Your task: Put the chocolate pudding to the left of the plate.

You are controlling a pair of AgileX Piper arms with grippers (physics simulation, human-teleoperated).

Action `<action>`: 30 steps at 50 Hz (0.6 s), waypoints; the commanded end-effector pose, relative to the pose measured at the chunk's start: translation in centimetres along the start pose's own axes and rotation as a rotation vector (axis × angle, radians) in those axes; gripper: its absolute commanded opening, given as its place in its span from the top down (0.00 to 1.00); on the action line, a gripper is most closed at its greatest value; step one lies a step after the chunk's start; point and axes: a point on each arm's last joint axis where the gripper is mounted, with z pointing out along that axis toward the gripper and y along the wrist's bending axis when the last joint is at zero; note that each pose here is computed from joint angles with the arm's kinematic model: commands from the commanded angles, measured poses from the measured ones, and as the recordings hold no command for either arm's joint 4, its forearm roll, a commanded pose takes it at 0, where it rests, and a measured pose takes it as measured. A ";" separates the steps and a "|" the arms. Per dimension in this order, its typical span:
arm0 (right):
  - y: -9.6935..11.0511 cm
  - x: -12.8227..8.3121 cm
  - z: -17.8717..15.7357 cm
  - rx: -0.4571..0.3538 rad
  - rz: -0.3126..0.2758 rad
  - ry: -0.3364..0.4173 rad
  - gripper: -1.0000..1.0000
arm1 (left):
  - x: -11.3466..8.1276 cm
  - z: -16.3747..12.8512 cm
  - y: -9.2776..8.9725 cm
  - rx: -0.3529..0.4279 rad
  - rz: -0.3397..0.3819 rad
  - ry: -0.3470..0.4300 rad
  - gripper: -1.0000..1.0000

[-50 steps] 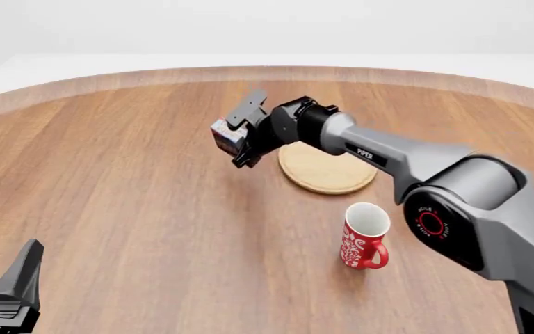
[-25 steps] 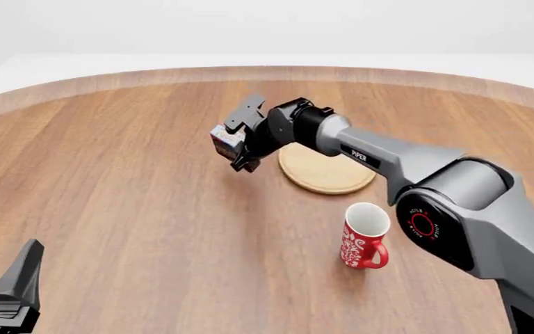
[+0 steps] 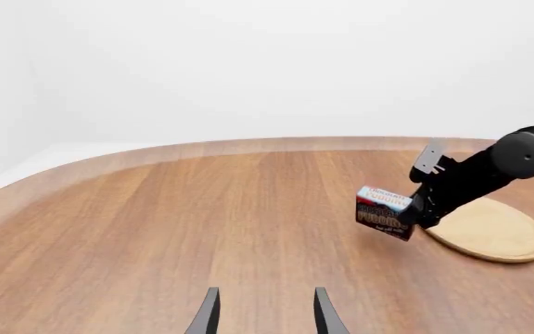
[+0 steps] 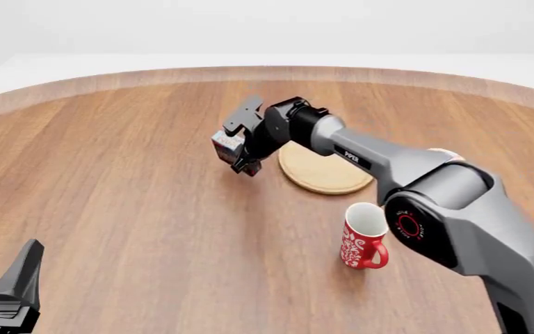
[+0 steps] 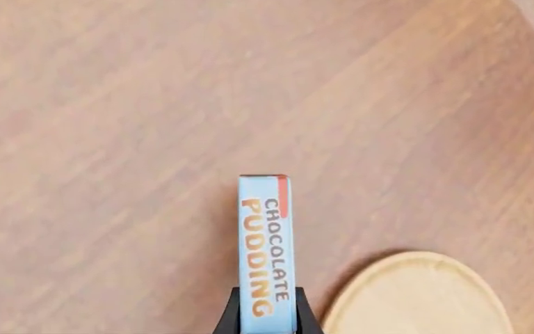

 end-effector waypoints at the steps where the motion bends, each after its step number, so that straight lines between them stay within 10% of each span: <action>1: 0.1 -0.1 0.3 -0.008 0.010 0.017 1.00 | 0.0 0.0 0.0 0.000 0.000 0.000 0.00; 24: 0.0 0.1 0.8 -0.016 -0.011 0.044 1.00 | 0.0 0.0 0.0 0.000 0.000 0.000 0.00; 25: -0.1 0.1 0.8 -0.016 -0.013 0.043 0.00 | 0.0 0.0 0.0 0.000 0.000 0.000 0.00; 30: 0.3 -1.1 -0.5 -0.016 -0.004 0.020 0.00 | 0.0 0.0 0.0 0.000 0.000 0.000 0.00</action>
